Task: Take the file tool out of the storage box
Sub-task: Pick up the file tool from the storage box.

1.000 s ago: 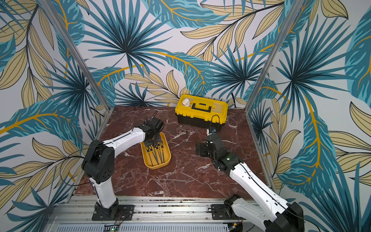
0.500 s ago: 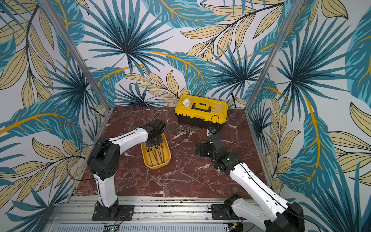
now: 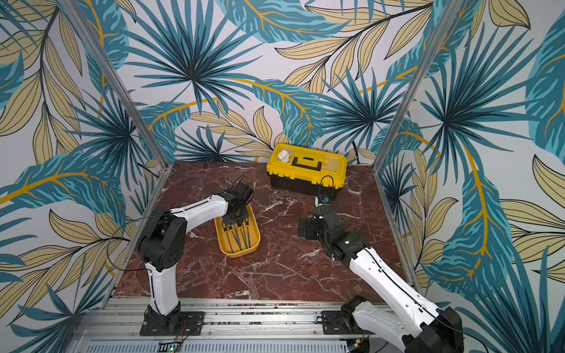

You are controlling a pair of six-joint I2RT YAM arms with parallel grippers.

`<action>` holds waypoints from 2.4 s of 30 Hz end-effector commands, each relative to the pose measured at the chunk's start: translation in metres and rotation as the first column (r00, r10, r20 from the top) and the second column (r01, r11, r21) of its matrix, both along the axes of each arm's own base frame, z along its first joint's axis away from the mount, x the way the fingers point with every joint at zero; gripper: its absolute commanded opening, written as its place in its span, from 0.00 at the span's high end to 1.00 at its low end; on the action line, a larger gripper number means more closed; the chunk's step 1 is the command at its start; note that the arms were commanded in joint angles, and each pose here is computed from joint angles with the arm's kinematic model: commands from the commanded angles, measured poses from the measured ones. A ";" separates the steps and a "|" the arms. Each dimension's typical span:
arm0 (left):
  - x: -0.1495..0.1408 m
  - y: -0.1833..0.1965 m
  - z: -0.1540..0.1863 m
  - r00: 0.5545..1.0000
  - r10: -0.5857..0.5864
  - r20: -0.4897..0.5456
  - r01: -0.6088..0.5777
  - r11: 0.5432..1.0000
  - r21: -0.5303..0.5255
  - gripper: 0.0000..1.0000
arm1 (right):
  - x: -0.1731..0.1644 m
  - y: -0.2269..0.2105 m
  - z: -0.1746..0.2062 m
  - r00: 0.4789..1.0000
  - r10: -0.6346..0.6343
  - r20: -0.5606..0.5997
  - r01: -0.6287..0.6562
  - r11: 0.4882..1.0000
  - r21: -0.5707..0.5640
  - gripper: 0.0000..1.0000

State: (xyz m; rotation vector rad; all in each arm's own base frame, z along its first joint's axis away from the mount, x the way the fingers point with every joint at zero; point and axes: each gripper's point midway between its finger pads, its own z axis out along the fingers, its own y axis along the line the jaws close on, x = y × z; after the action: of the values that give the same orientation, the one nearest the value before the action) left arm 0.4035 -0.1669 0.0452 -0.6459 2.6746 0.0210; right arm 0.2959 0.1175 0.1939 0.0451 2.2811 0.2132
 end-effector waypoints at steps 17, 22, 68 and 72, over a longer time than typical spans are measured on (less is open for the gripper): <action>0.009 -0.009 -0.013 1.000 -0.012 -0.012 0.012 1.000 0.016 0.81 | -0.003 -0.006 -0.009 1.000 -0.002 -0.026 0.001 0.998 -0.060 0.01; 0.006 -0.012 -0.019 0.999 -0.024 -0.027 0.024 1.000 0.013 0.76 | -0.004 -0.006 -0.013 1.000 -0.007 -0.031 0.005 0.999 -0.053 0.00; -0.033 -0.072 0.172 0.827 -0.214 0.519 0.462 0.784 -0.414 0.91 | -0.032 0.153 0.040 0.875 0.484 -0.018 -0.373 0.697 0.612 0.55; -0.036 -0.075 0.177 0.824 -0.191 0.533 0.465 0.765 -0.445 0.91 | -0.032 0.165 0.034 0.872 0.489 -0.030 -0.377 0.710 0.595 0.60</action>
State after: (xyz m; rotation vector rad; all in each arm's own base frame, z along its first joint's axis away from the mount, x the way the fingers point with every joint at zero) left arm 0.3726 -0.2350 0.2116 -0.2542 2.3031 -0.8570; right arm 0.2599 0.2726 0.2192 -0.1726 2.3293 1.1888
